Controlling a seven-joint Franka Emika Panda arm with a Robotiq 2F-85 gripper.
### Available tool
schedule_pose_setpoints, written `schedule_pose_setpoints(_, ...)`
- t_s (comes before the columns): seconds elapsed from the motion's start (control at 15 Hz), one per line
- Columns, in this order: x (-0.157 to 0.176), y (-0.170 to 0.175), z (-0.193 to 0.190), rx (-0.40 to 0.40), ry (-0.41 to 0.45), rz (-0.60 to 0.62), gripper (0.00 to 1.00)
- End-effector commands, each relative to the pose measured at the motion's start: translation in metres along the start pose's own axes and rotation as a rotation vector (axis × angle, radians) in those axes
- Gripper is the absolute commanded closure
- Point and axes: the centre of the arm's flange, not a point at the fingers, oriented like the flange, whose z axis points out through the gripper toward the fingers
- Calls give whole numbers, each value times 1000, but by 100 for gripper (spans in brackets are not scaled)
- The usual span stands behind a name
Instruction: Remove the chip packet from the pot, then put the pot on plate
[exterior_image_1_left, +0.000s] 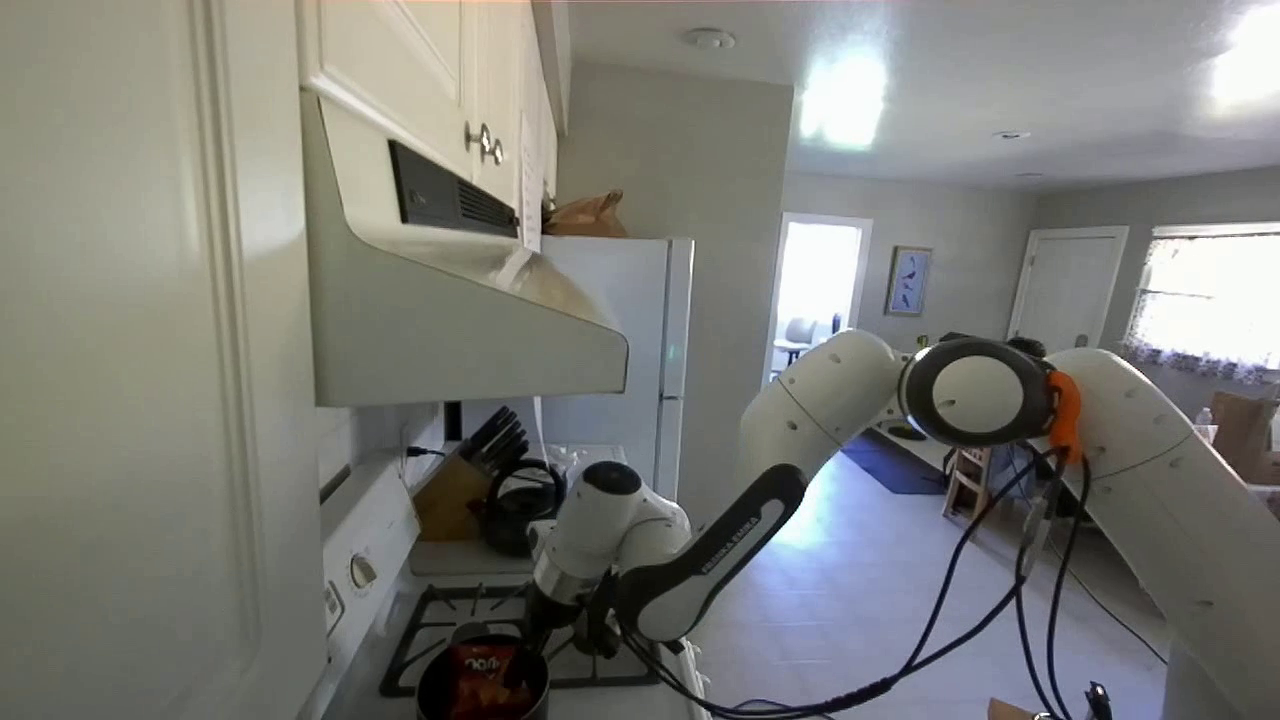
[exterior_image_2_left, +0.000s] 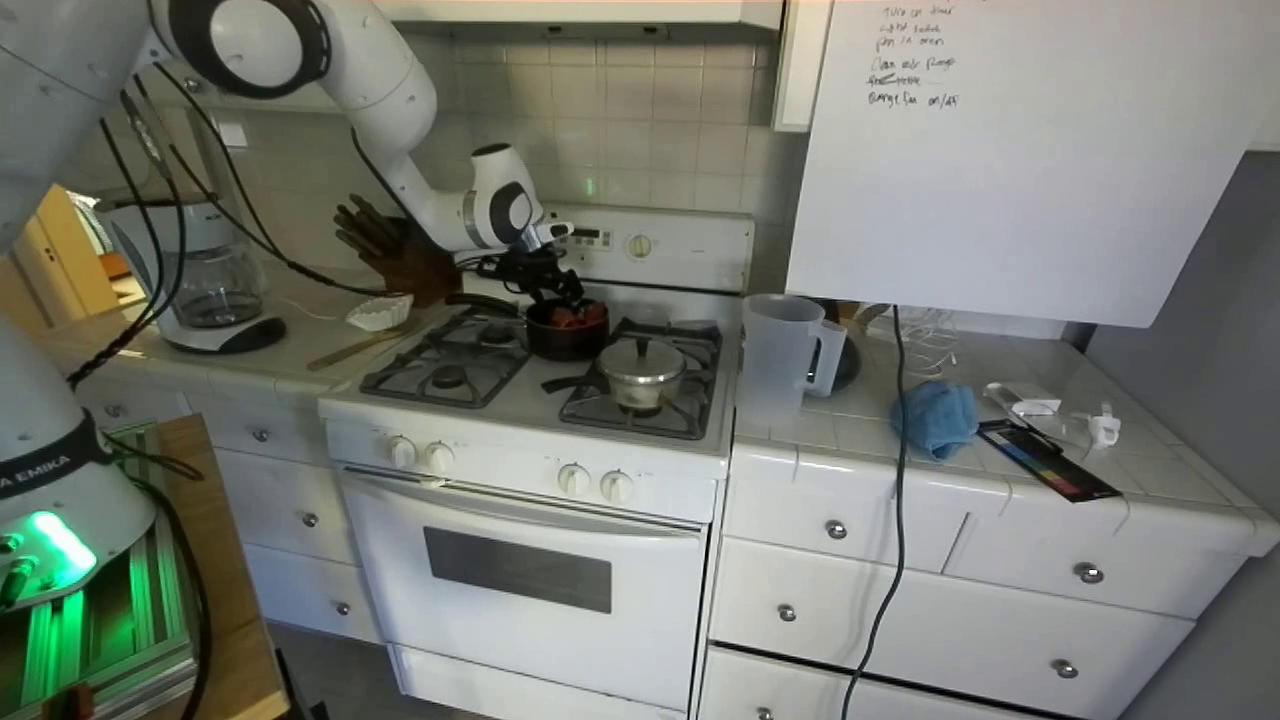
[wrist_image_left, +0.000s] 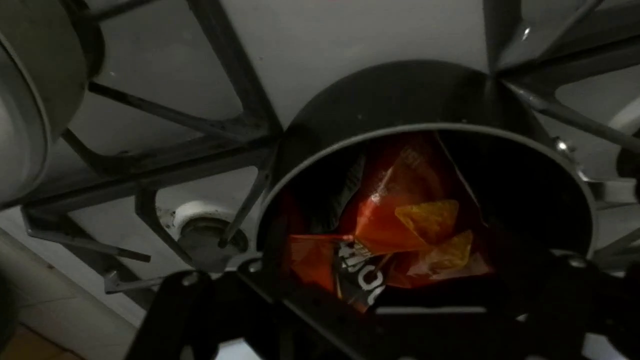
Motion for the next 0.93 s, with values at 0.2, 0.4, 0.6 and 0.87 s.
schedule_pose_setpoints(0.2, 94, -34, 75, -24, 37, -102, 26)
schedule_pose_setpoints(0.4, 105, -43, 73, -39, 68, -102, 48)
schedule_pose_setpoints(0.6, 107, -34, 65, -62, 101, -61, 70)
schedule_pose_setpoints(0.87, 88, -16, 49, -88, 101, -5, 97)
